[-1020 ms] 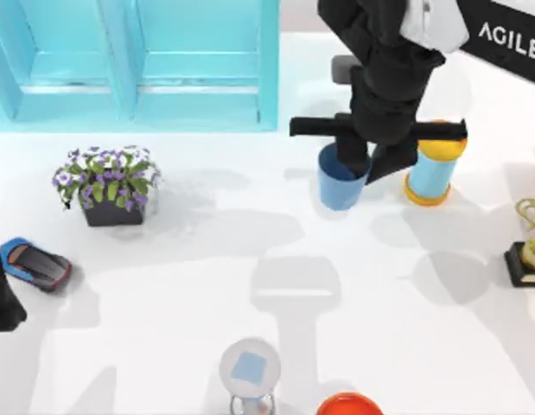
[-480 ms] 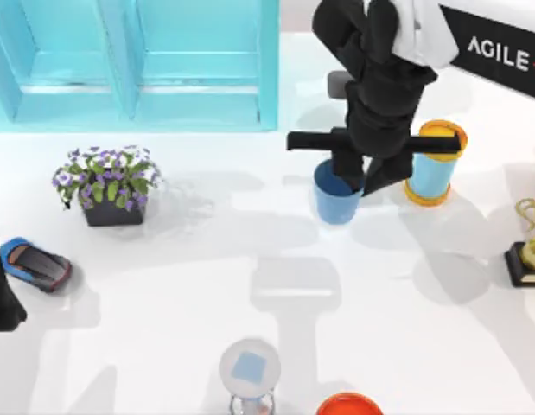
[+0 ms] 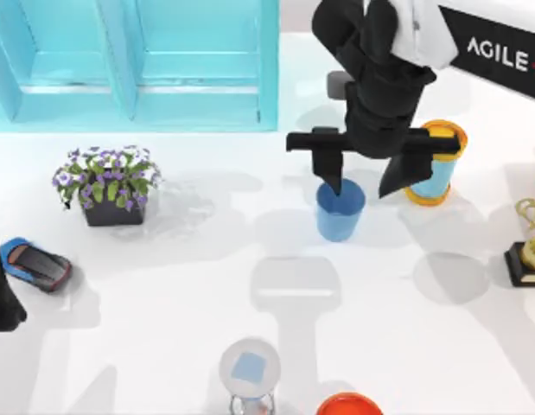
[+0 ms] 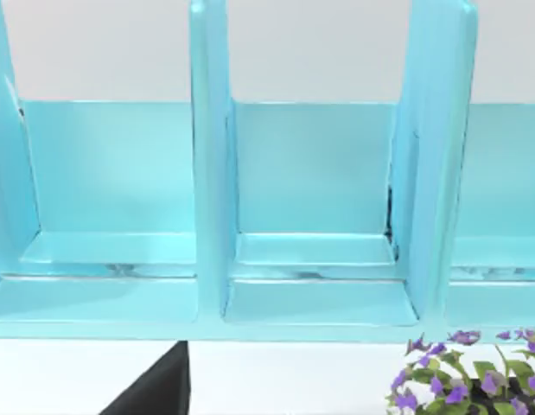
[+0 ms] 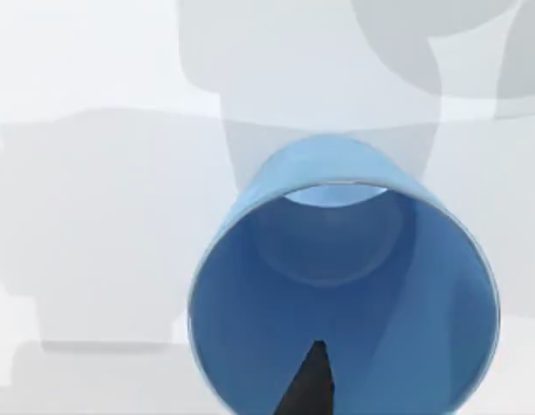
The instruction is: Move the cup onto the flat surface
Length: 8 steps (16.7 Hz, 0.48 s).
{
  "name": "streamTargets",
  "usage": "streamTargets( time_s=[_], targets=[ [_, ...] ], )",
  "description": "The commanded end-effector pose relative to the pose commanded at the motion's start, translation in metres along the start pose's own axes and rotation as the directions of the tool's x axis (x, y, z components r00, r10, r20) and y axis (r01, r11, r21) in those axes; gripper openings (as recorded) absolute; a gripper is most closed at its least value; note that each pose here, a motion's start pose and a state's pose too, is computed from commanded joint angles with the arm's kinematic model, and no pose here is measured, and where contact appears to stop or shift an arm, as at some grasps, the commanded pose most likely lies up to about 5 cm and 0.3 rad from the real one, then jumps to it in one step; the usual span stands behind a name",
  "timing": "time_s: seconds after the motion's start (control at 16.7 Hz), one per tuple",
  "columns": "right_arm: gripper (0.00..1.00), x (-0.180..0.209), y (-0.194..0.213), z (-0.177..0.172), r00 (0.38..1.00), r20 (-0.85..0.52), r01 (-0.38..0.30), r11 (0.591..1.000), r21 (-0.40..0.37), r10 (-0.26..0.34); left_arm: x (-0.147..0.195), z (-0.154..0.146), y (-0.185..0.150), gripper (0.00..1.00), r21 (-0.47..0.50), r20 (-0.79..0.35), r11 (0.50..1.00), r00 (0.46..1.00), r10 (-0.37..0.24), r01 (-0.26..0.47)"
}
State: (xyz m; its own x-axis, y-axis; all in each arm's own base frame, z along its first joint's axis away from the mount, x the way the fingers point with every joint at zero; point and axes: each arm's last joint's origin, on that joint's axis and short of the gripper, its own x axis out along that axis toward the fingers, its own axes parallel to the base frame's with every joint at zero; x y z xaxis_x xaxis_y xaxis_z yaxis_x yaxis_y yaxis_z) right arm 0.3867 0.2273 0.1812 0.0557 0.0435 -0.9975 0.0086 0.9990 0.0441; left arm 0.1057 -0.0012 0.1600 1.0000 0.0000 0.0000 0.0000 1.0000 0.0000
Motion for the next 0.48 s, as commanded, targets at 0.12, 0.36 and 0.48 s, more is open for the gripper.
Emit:
streamTargets(
  time_s=[0.12, 0.36, 0.48],
  targets=[
    [0.98, 0.0000, 0.0000, 0.0000, 1.000, 0.000, 0.000, 1.000, 0.000, 0.000, 0.0000, 0.0000, 0.0000, 1.00, 0.000, 0.000, 1.000, 1.000, 0.000, 0.000],
    [1.00, 0.0000, 0.0000, 0.0000, 1.000, 0.000, 0.000, 1.000, 0.000, 0.000, 0.0000, 0.0000, 0.0000, 1.00, 0.000, 0.000, 1.000, 1.000, 0.000, 0.000],
    [1.00, 0.0000, 0.0000, 0.0000, 1.000, 0.000, 0.000, 1.000, 0.000, 0.000, 0.0000, 0.0000, 0.0000, 1.00, 0.000, 0.000, 1.000, 1.000, 0.000, 0.000]
  ],
)
